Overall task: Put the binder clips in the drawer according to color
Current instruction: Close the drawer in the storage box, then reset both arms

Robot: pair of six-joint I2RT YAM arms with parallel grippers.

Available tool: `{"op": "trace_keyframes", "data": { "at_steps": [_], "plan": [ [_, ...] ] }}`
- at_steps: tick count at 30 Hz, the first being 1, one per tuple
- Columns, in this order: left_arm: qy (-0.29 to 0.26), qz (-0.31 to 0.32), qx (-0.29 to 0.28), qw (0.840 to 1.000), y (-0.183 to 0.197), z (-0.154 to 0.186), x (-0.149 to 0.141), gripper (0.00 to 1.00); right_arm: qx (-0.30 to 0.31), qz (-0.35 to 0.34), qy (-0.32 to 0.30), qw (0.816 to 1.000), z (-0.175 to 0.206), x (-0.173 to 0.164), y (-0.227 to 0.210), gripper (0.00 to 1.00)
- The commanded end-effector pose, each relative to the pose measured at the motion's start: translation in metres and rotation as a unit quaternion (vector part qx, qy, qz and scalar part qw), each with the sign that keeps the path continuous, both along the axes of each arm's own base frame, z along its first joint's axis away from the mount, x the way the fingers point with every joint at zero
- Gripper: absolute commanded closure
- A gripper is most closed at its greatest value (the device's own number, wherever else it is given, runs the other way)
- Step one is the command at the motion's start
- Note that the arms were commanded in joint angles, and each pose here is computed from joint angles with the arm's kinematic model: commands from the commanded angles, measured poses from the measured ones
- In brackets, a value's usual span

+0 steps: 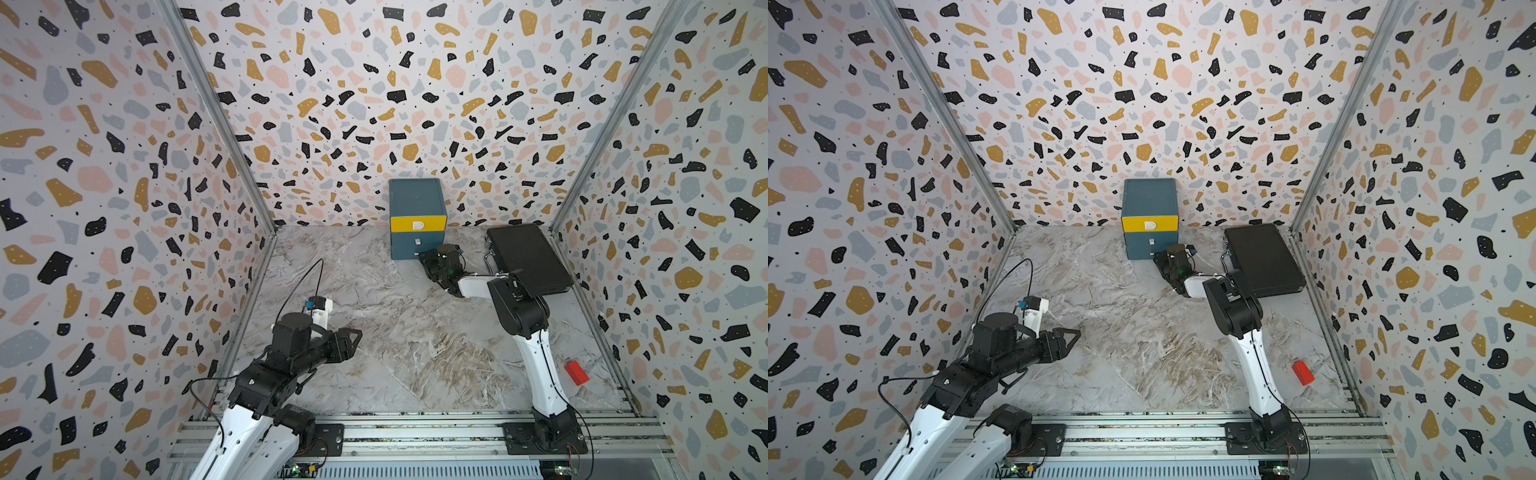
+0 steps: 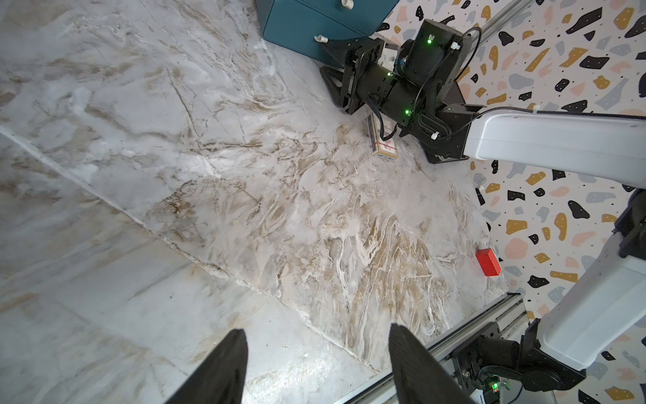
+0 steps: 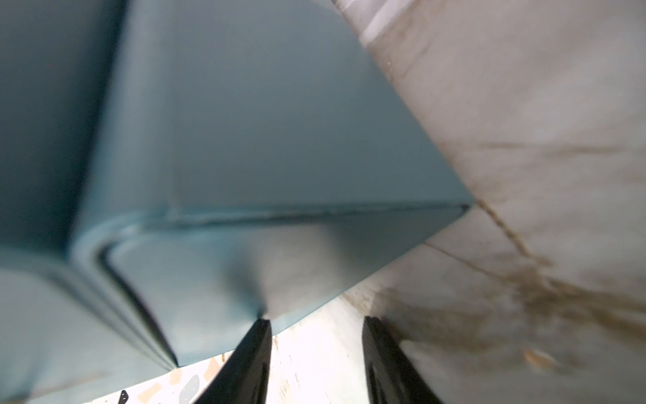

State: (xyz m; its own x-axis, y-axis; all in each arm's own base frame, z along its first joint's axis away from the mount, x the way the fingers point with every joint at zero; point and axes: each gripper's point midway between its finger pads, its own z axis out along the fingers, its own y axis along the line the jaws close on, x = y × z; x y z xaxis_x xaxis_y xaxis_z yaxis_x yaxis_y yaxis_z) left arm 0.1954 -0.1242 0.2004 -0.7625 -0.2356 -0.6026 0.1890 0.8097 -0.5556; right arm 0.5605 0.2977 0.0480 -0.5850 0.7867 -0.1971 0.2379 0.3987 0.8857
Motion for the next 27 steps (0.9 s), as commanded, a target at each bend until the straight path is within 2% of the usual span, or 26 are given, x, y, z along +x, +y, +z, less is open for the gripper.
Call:
{"op": "trace_keyframes", "data": {
  "at_steps": [1, 3, 4, 5, 6, 7, 8, 9, 12, 13, 14, 15, 16, 17, 18, 20, 23, 27],
  "plan": [
    [-0.028, 0.020, -0.006, 0.999, 0.001, 0.013, 0.014, 0.28, -0.017, -0.012, -0.005, 1.000, 0.027, -0.019, -0.022, 0.51],
    [-0.037, 0.033, -0.002, 0.999, 0.004, 0.020, 0.020, 0.23, -0.051, -0.019, -0.017, 0.998, 0.044, -0.041, -0.041, 0.50],
    [-0.046, 0.040, 0.001, 0.998, 0.006, 0.025, 0.024, 0.17, -0.074, -0.018, -0.028, 0.997, 0.057, -0.052, -0.051, 0.47],
    [-0.056, 0.059, 0.012, 0.997, 0.012, 0.030, 0.029, 0.01, -0.102, -0.014, -0.041, 0.994, 0.073, -0.065, -0.062, 0.43],
    [-0.057, 0.081, 0.024, 0.995, 0.020, 0.034, 0.033, 0.00, -0.129, -0.009, -0.049, 0.990, 0.086, -0.076, -0.072, 0.38],
    [-0.064, 0.098, 0.039, 0.992, 0.027, 0.042, 0.037, 0.00, -0.169, 0.000, -0.061, 0.984, 0.105, -0.089, -0.083, 0.30],
    [-0.074, 0.111, 0.059, 0.989, 0.034, 0.048, 0.041, 0.00, -0.206, 0.013, -0.083, 0.975, 0.125, -0.101, -0.093, 0.00],
    [-0.084, 0.131, 0.075, 0.985, 0.043, 0.054, 0.045, 0.00, -0.237, 0.025, -0.107, 0.965, 0.143, -0.111, -0.100, 0.00],
    [-0.102, 0.201, 0.138, 0.964, 0.074, 0.069, 0.056, 0.00, -0.354, 0.024, -0.158, 0.921, 0.192, -0.151, -0.141, 0.00],
    [-0.102, 0.237, 0.163, 0.952, 0.088, 0.069, 0.061, 0.00, -0.400, 0.005, -0.158, 0.903, 0.203, -0.165, -0.163, 0.00],
    [-0.101, 0.285, 0.184, 0.935, 0.105, 0.069, 0.064, 0.00, -0.446, -0.028, -0.133, 0.885, 0.207, -0.180, -0.191, 0.00],
    [-0.107, 0.306, 0.194, 0.926, 0.112, 0.068, 0.068, 0.00, -0.480, -0.055, -0.116, 0.868, 0.211, -0.191, -0.212, 0.00],
    [-0.127, 0.302, 0.216, 0.920, 0.114, 0.064, 0.075, 0.00, -0.514, -0.074, -0.119, 0.846, 0.219, -0.201, -0.229, 0.00],
    [-0.169, 0.259, 0.234, 0.922, 0.102, 0.060, 0.087, 0.00, -0.544, -0.081, -0.137, 0.824, 0.226, -0.207, -0.239, 0.00],
    [-0.194, 0.242, 0.247, 0.918, 0.098, 0.054, 0.093, 0.00, -0.565, -0.081, -0.146, 0.808, 0.227, -0.211, -0.245, 0.00],
    [-0.208, 0.279, 0.264, 0.900, 0.110, 0.037, 0.099, 0.00, -0.595, -0.086, -0.113, 0.791, 0.217, -0.223, -0.268, 0.00],
    [-0.208, 0.263, 0.343, 0.878, 0.116, 0.007, 0.111, 0.00, -0.606, -0.067, -0.072, 0.789, 0.190, -0.228, -0.290, 0.00],
    [-0.197, 0.220, 0.432, 0.852, 0.117, -0.040, 0.128, 0.00, -0.633, -0.091, -0.111, 0.761, 0.158, -0.224, -0.302, 0.00]
  ]
}}
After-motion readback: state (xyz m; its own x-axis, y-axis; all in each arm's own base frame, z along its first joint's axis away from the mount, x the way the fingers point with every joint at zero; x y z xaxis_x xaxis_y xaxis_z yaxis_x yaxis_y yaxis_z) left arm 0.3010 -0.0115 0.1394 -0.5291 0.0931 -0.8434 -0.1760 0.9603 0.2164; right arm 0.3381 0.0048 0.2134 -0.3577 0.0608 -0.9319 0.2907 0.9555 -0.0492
